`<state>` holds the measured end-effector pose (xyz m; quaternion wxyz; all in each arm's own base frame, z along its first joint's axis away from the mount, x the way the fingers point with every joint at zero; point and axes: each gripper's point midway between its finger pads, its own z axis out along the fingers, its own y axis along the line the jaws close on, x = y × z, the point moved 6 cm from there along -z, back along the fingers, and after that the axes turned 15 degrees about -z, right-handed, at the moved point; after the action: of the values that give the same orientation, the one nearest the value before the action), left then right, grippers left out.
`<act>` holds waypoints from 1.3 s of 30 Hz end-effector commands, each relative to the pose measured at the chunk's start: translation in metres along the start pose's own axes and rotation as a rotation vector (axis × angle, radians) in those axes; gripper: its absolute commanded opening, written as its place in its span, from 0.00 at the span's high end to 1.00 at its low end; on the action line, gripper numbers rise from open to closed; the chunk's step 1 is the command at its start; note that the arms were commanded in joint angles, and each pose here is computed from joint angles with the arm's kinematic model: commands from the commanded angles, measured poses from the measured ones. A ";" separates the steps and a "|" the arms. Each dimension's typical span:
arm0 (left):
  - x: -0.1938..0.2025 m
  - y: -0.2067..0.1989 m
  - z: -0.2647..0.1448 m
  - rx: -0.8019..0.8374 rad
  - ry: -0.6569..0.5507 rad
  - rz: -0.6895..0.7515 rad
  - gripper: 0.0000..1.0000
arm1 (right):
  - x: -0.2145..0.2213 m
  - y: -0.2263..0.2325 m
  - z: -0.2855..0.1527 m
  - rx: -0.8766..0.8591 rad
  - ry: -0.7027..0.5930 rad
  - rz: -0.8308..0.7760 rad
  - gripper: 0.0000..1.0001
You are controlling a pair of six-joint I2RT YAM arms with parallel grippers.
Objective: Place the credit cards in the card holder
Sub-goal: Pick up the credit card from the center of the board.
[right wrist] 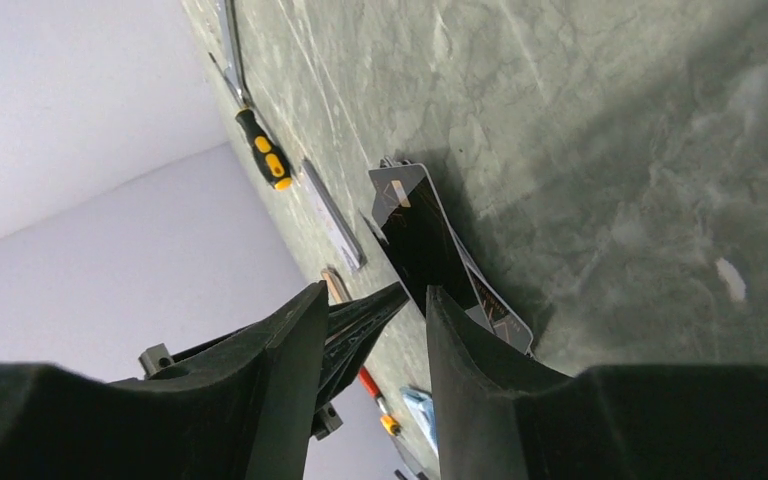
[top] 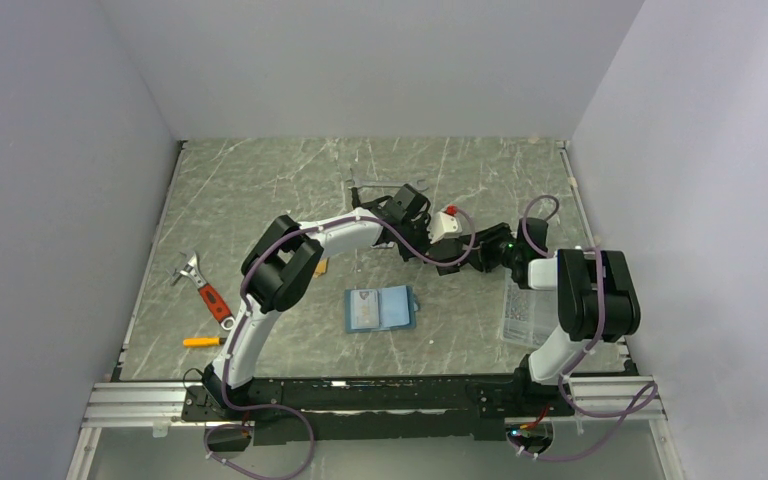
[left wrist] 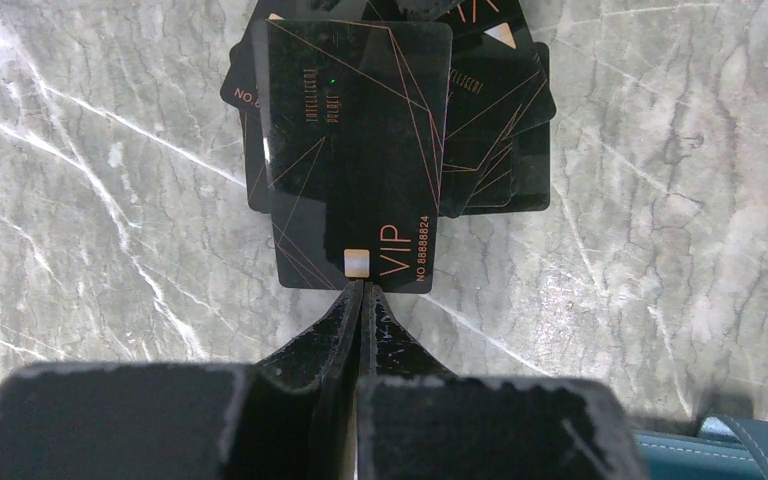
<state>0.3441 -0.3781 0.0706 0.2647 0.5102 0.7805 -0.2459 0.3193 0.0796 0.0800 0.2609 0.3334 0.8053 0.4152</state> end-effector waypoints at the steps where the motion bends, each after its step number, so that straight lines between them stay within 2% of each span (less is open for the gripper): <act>1: 0.013 -0.011 -0.008 0.027 0.071 -0.010 0.95 | -0.005 0.010 0.010 -0.021 0.010 -0.089 0.57; 8: 0.014 -0.011 -0.008 0.030 0.072 -0.008 0.95 | 0.009 0.026 0.026 0.014 0.073 -0.251 0.64; 12: 0.014 -0.012 -0.008 0.035 0.072 -0.006 0.96 | 0.013 0.026 0.031 0.026 0.087 -0.268 0.67; 15: 0.014 -0.013 -0.008 0.040 0.071 -0.008 0.96 | 0.014 0.023 0.032 0.039 0.091 -0.271 0.75; 21: 0.006 -0.013 -0.019 0.050 0.049 -0.035 0.94 | 0.016 0.018 0.034 0.070 0.095 -0.291 1.00; 22: 0.002 -0.013 -0.026 0.054 0.038 -0.049 0.92 | 0.015 0.020 0.034 0.076 0.091 -0.308 1.00; 27: -0.025 -0.011 -0.076 0.129 -0.023 -0.164 0.77 | 0.012 0.046 0.028 0.064 0.069 -0.421 1.00; 31: -0.037 -0.014 -0.133 0.240 -0.064 -0.247 0.64 | 0.023 0.079 0.020 0.011 0.096 -0.562 1.00; 33: -0.036 -0.014 -0.161 0.299 -0.103 -0.284 0.60 | 0.033 0.098 0.014 -0.039 0.124 -0.635 1.00; 35: -0.033 -0.015 -0.189 0.367 -0.151 -0.320 0.46 | 0.048 0.117 0.006 -0.123 0.173 -0.705 1.00; 38: -0.020 -0.013 -0.228 0.474 -0.218 -0.365 0.38 | 0.072 0.147 -0.013 -0.267 0.251 -0.827 1.00; 39: -0.015 -0.014 -0.238 0.507 -0.240 -0.371 0.15 | 0.081 0.157 -0.021 -0.313 0.284 -0.868 1.00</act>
<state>0.3318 -0.2700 0.2186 0.2064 0.3899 0.7904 -0.4250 0.3265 0.1769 0.1632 0.3261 -0.0102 0.8645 0.3823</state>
